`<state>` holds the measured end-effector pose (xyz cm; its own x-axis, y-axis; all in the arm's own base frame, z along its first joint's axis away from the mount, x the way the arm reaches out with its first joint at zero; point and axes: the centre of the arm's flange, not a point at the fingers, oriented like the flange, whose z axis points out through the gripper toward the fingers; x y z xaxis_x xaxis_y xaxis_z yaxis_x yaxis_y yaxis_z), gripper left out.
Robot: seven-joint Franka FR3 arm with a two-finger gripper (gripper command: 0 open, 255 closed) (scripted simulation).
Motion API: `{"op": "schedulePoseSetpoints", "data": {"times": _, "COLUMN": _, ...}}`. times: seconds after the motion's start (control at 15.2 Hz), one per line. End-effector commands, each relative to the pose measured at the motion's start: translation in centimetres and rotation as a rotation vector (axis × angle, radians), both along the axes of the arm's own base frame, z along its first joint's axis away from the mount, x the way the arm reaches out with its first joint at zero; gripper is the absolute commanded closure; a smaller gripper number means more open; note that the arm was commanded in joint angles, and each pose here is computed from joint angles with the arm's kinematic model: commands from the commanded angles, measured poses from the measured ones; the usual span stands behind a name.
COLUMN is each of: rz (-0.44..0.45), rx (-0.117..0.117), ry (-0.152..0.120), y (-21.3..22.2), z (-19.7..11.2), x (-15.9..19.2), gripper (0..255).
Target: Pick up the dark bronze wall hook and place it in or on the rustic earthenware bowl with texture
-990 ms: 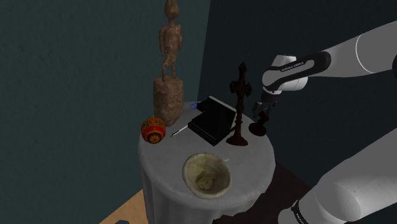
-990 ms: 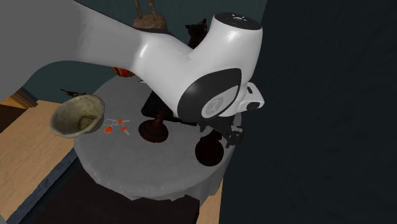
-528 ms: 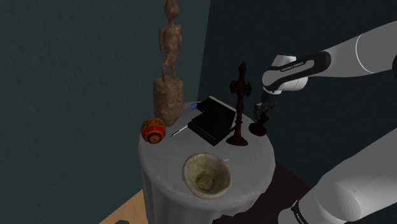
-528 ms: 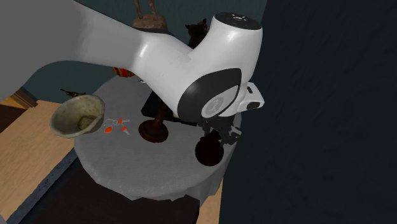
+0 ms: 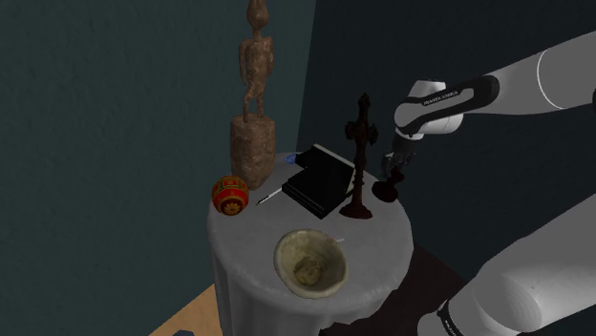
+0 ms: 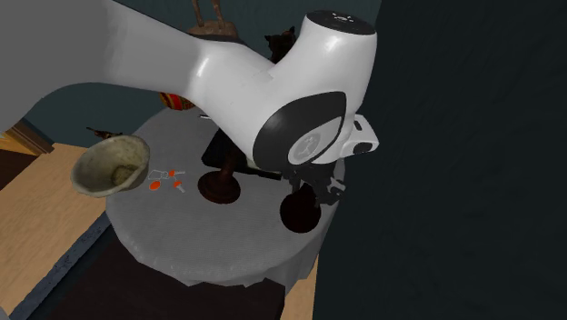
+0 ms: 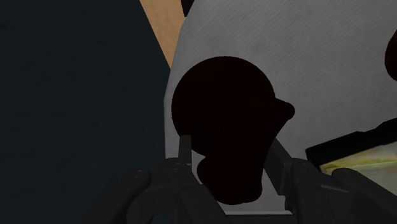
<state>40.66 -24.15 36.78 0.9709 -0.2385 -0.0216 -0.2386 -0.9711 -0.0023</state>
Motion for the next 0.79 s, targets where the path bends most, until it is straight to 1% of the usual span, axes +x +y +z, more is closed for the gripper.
{"op": "schedulePoseSetpoints", "data": {"times": 0.0, "rz": 0.000, "rx": 0.000, "ry": 0.000, "y": 0.0, "z": 0.9, "x": 0.0, "gripper": 255}}
{"op": "schedulePoseSetpoints", "data": {"times": 0.73, "rz": 0.000, "rx": 0.000, "ry": 0.000, "y": 0.0, "z": 6.7, "x": 0.0, "gripper": 255}}
